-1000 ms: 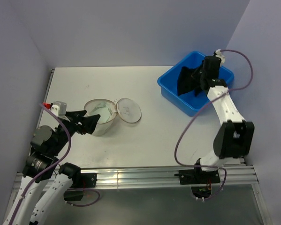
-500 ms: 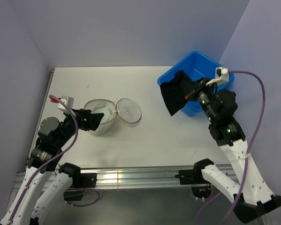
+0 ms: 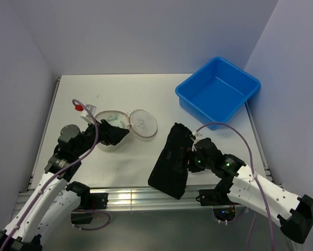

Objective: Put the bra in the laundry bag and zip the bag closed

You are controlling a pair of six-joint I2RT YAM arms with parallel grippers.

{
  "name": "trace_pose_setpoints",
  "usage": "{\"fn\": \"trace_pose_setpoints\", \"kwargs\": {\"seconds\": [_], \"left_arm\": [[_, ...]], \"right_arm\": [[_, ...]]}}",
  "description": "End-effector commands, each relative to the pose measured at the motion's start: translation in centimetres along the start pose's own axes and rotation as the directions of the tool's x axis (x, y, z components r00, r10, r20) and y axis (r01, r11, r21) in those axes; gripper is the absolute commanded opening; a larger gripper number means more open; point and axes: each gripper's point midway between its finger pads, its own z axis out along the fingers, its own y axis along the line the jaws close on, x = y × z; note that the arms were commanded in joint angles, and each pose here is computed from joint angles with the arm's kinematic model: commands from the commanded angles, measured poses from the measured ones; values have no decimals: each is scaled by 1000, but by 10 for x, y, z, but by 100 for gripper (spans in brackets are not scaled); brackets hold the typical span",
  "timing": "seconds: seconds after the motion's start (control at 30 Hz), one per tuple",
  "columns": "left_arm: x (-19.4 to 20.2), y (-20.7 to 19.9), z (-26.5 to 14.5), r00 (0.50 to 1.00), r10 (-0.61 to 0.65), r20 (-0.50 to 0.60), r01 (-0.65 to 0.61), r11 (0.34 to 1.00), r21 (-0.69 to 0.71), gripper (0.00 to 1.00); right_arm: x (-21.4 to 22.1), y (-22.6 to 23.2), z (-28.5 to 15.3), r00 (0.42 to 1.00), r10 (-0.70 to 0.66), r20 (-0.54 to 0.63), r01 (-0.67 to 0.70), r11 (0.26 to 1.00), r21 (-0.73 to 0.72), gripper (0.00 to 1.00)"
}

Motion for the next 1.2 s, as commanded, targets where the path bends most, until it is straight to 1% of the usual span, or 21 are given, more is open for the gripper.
{"fn": "trace_pose_setpoints", "kwargs": {"seconds": [0.0, 0.07, 0.1, 0.2, 0.27, 0.37, 0.4, 0.47, 0.5, 0.53, 0.57, 0.63, 0.67, 0.77, 0.83, 0.93, 0.97, 1.03, 1.07, 1.13, 1.17], "left_arm": [[-2, -24, 5, 999, -37, 24, 35, 995, 98, 78], [5, -29, 8, 999, -37, 17, 35, 992, 118, 75], [9, -27, 13, 999, -46, 8, 45, 994, 104, 74], [32, -26, 25, 997, -51, -55, 57, 993, 101, 71], [48, -30, 32, 994, -35, -103, 46, 993, 109, 68], [69, -28, 43, 987, -30, -159, 43, 996, 82, 67], [72, -27, 48, 986, -27, -163, 40, 996, 81, 67], [79, -28, 51, 985, -27, -173, 43, 995, 85, 67], [81, -29, 54, 984, -29, -175, 45, 995, 89, 66], [84, -29, 54, 983, -31, -182, 49, 994, 95, 66], [87, -32, 55, 981, -34, -191, 55, 993, 103, 67], [93, -32, 58, 979, -35, -200, 58, 992, 110, 67], [97, -33, 58, 977, -32, -210, 58, 992, 116, 67], [107, -29, 61, 971, -36, -236, 64, 992, 110, 67], [109, -29, 62, 970, -37, -240, 66, 991, 116, 67], [113, -28, 63, 968, -34, -249, 64, 991, 116, 67], [112, -29, 63, 969, -36, -245, 67, 991, 118, 67], [112, -29, 62, 969, -34, -246, 65, 991, 119, 68], [112, -29, 61, 968, -26, -248, 57, 991, 118, 69], [107, -32, 61, 970, -15, -241, 47, 991, 126, 72], [105, -34, 60, 972, -9, -235, 40, 991, 130, 74]], "right_arm": [[-56, 18, -27, 975, 2, 221, -5, 1000, 14, 87], [-69, 9, -30, 960, 21, 280, -44, 996, 75, 83], [-76, -6, -30, 948, 21, 318, -73, 985, 154, 80], [-79, -36, -17, 940, 40, 338, -148, 942, 300, 73], [-82, -48, -9, 934, 66, 352, -191, 923, 335, 70], [-82, -66, 0, 926, 93, 367, -243, 889, 387, 70], [-92, -69, 3, 908, 118, 402, -276, 890, 364, 71], [-88, -72, 14, 906, 164, 390, -301, 898, 321, 74], [-96, -78, 17, 888, 197, 415, -338, 891, 302, 76], [-88, -82, 24, 895, 222, 387, -345, 894, 286, 77], [-97, -78, 29, 880, 240, 409, -353, 907, 228, 78], [-90, -89, 39, 867, 308, 391, -399, 900, 176, 79], [-87, -79, 44, 870, 339, 359, -399, 911, 106, 80], [-101, -68, 48, 843, 354, 404, -382, 924, -12, 80], [-99, -73, 53, 835, 375, 402, -407, 913, -8, 77], [-100, -78, 60, 816, 404, 413, -436, 900, -18, 64], [-106, -75, 60, 808, 410, 424, -433, 900, -45, 50], [-106, -66, 61, 809, 430, 402, -430, 898, -95, 34], [-110, -59, 60, 808, 430, 403, -415, 901, -128, 13], [-119, -42, 52, 826, 401, 396, -356, 916, -184, 2], [-120, -35, 48, 841, 378, 387, -325, 925, -198, 0]]}}
